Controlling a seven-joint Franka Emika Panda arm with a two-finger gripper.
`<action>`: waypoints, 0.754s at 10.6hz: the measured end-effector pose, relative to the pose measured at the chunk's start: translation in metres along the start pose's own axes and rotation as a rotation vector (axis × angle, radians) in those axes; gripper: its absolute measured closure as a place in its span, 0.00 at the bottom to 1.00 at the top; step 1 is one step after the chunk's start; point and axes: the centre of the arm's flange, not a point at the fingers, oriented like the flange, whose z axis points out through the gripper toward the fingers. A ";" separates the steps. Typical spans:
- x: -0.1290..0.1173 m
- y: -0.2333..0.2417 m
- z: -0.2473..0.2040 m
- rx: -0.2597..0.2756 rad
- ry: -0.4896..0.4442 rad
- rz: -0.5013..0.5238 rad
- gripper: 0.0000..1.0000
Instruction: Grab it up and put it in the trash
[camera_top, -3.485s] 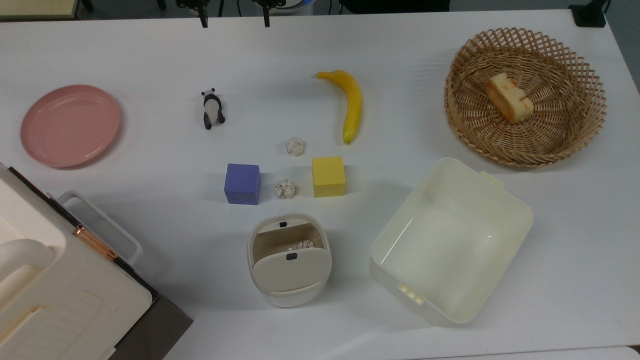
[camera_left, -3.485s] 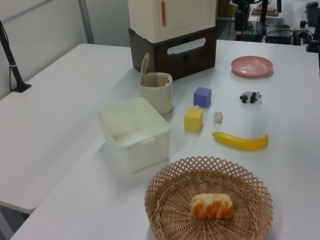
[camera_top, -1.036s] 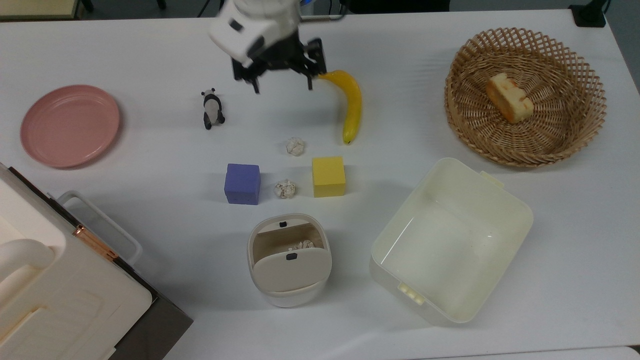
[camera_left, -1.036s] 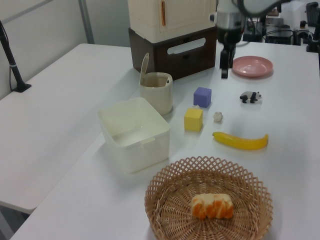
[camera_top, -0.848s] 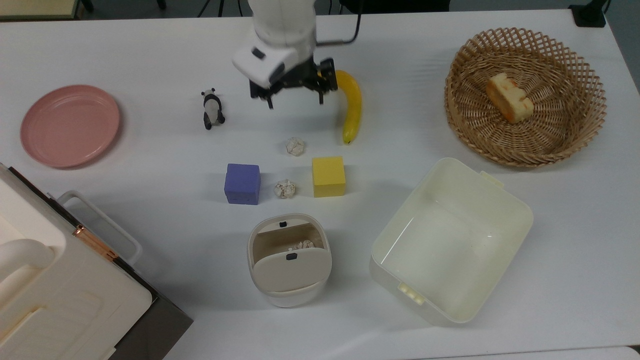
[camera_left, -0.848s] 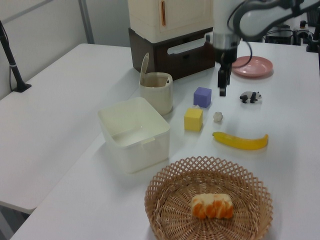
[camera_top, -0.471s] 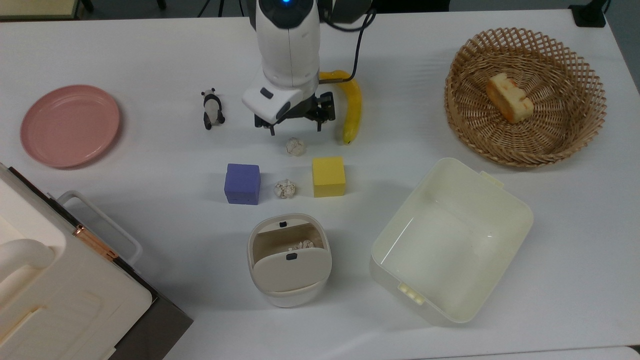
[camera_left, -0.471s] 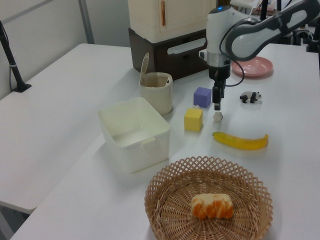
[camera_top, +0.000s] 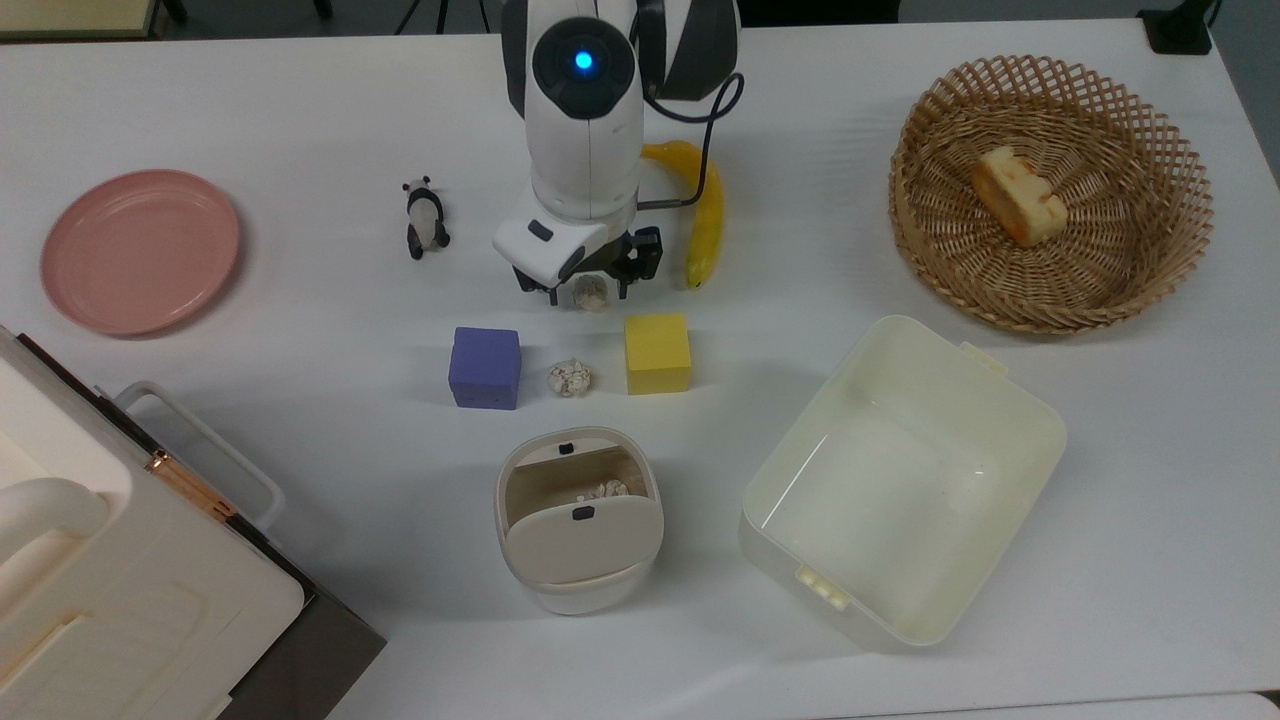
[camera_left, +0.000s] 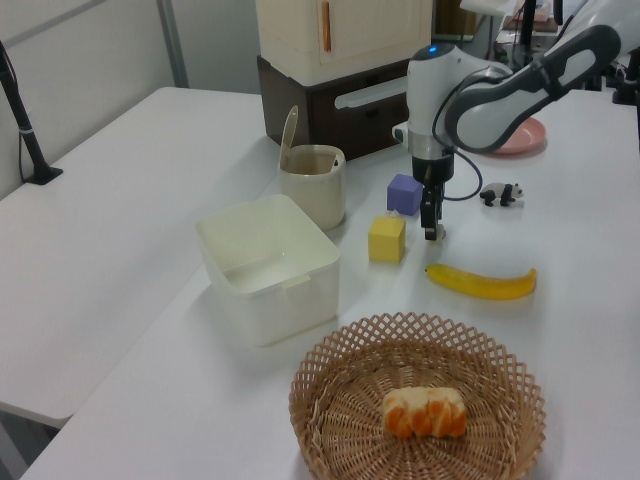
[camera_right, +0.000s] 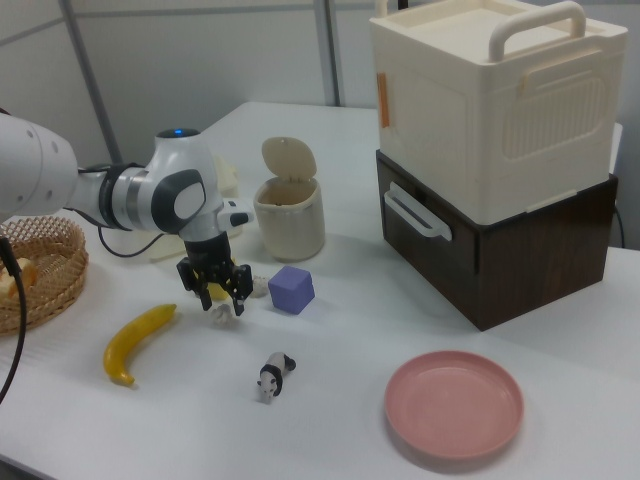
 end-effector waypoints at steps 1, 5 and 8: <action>0.000 0.000 0.007 -0.007 -0.004 -0.006 0.32; 0.000 0.000 0.004 -0.010 -0.004 -0.009 0.75; 0.007 0.001 -0.029 -0.012 0.050 -0.006 0.75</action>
